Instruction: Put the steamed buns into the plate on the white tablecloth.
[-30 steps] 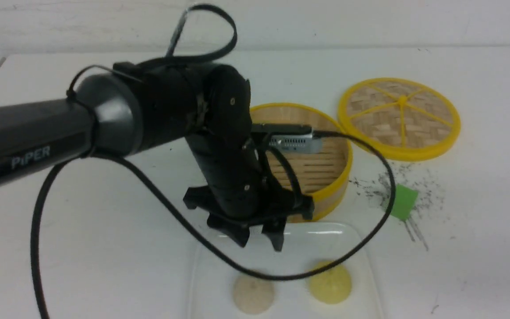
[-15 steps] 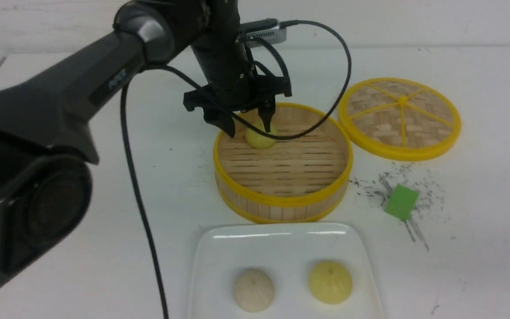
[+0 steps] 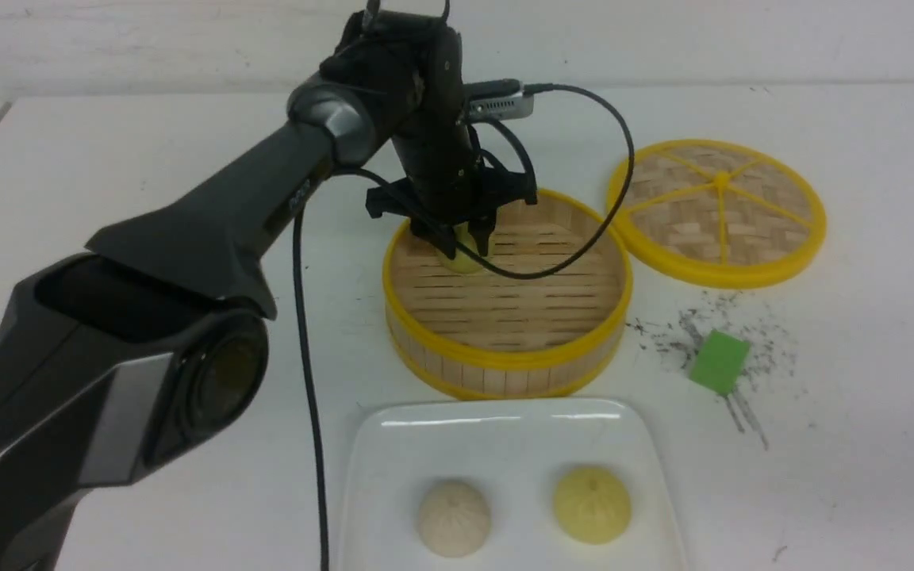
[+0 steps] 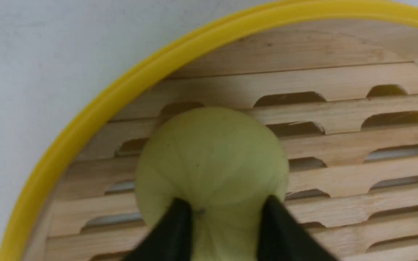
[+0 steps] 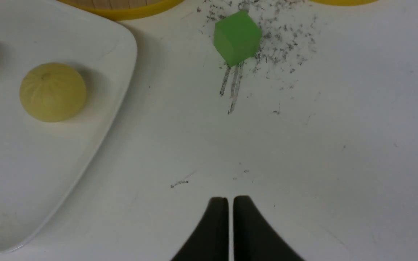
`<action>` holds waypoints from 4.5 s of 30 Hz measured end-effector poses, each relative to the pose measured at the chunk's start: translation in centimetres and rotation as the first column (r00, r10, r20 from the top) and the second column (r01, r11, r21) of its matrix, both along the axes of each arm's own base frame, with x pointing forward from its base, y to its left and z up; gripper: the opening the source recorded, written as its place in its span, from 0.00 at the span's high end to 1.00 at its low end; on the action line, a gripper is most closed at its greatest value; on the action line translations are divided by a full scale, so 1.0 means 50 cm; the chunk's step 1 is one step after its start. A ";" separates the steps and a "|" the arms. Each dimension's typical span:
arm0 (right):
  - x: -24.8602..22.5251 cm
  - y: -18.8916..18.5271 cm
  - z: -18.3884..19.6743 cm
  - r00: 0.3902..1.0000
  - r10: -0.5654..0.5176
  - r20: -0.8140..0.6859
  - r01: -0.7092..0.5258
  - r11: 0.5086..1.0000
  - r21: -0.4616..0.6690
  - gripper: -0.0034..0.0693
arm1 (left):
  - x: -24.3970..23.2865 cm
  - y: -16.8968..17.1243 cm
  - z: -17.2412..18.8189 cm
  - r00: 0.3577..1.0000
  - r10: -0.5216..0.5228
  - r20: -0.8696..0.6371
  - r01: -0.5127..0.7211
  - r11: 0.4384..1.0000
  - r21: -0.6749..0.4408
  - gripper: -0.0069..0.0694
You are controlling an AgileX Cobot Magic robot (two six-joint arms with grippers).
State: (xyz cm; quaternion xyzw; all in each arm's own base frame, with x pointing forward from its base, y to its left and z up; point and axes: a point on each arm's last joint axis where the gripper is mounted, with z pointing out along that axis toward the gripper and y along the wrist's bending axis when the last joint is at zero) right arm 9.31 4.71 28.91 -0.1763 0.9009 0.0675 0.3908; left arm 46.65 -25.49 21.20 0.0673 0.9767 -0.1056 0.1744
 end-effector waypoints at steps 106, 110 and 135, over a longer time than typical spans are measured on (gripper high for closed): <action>-0.154 -0.025 0.020 0.868 0.198 0.455 -0.420 0.781 0.463 0.96 | -0.567 -0.009 0.088 0.986 -0.160 -0.036 0.162 0.986 0.039 0.35; -0.135 -0.031 -0.003 0.884 0.132 0.448 -0.347 0.827 0.442 0.95 | -0.567 -0.009 0.088 0.988 -0.152 -0.038 0.154 0.987 0.037 0.37; -0.129 -0.034 -0.011 0.891 0.104 0.442 -0.317 0.839 0.442 0.94 | -0.567 0.003 0.088 0.992 -0.121 -0.046 0.125 0.988 0.094 0.91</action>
